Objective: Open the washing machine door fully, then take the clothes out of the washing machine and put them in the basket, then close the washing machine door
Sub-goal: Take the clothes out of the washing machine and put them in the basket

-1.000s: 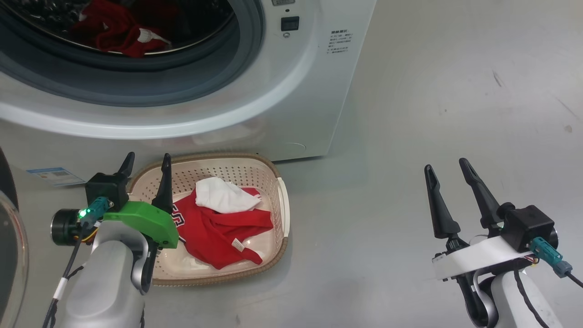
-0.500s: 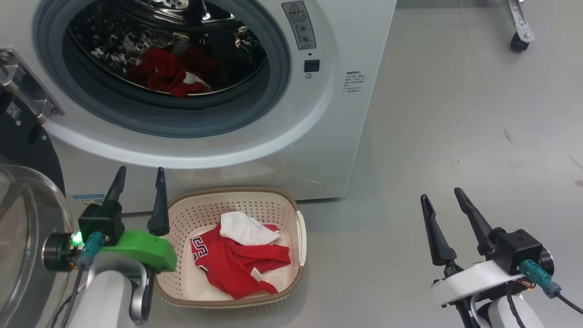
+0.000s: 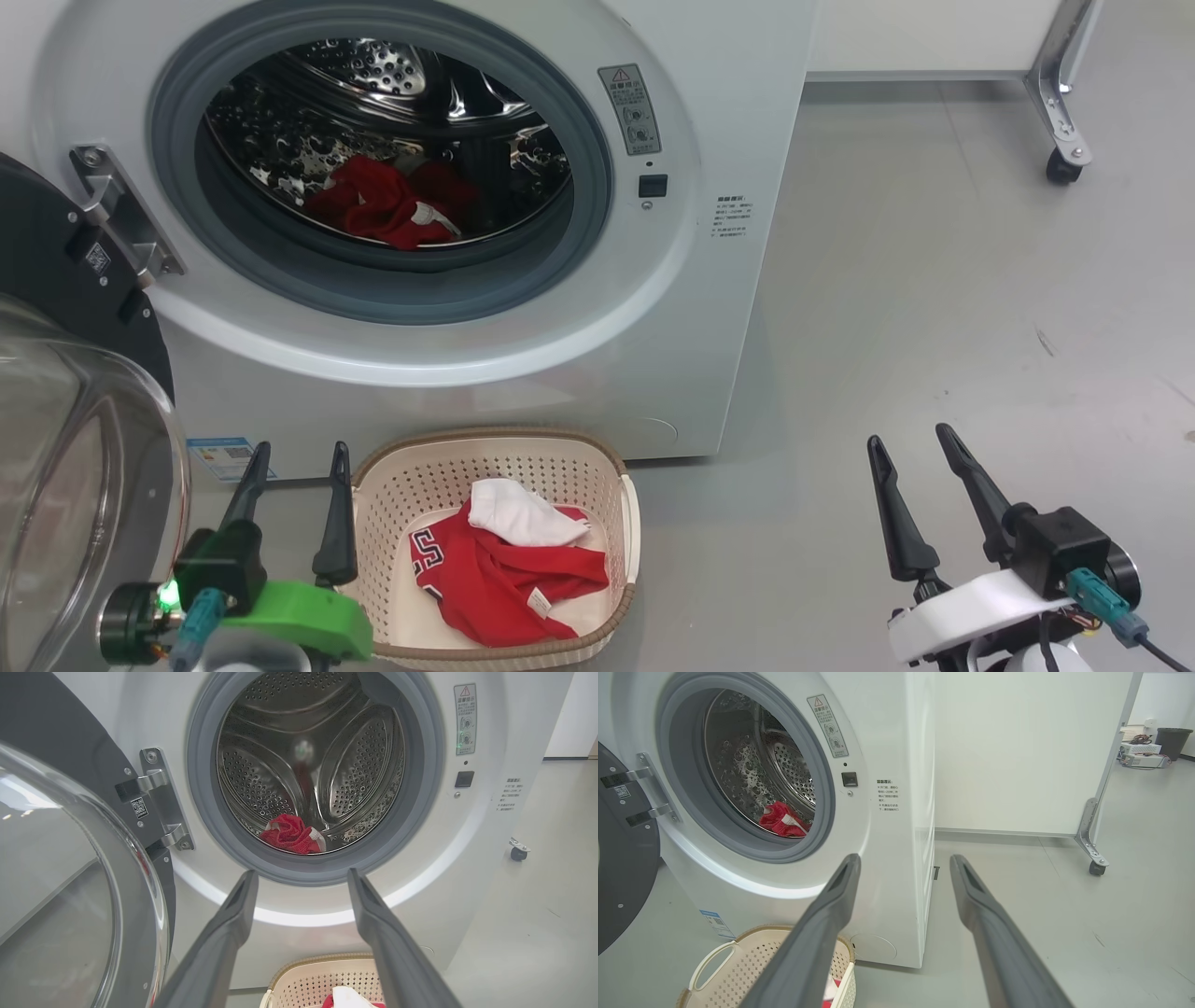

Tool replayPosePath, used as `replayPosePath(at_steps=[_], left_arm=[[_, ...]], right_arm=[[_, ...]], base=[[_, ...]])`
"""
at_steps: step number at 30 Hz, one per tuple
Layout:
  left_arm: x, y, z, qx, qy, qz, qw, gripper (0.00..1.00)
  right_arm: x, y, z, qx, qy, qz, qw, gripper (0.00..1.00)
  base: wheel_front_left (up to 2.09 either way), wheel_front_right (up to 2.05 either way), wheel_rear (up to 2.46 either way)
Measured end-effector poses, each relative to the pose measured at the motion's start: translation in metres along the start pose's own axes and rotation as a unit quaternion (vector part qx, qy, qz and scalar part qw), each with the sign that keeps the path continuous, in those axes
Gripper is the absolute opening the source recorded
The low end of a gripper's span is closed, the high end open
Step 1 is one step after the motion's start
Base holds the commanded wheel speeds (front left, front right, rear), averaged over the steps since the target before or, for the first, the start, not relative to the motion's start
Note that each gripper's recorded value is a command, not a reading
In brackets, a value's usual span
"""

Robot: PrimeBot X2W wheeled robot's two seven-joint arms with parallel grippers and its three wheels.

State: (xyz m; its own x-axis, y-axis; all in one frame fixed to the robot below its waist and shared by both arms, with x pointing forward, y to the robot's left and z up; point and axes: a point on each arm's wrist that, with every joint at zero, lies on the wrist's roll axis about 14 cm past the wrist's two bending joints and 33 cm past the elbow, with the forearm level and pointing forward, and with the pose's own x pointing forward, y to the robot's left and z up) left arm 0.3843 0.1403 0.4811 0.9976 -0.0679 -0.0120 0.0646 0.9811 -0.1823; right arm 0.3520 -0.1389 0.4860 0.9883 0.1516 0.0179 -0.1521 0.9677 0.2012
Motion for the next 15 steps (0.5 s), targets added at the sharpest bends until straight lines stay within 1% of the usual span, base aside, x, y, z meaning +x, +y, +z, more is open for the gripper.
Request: replayPosePath(at_steps=[5, 15], left_arm=[[-0.012, -0.001, 0.005, 0.001, -0.009, 0.002, 1.000, 1.00], [-0.034, -0.005, 0.009, -0.004, -0.016, -0.001, 1.000, 1.00]], right_arm=[[-0.008, -0.002, -0.003, 0.000, 0.005, -0.007, 1.000, 1.00], [-0.016, 0.005, 0.001, 0.000, 0.001, 0.000, 1.000, 1.00]], base=[[0.00, 0.00, 0.00], [0.00, 0.00, 0.00]])
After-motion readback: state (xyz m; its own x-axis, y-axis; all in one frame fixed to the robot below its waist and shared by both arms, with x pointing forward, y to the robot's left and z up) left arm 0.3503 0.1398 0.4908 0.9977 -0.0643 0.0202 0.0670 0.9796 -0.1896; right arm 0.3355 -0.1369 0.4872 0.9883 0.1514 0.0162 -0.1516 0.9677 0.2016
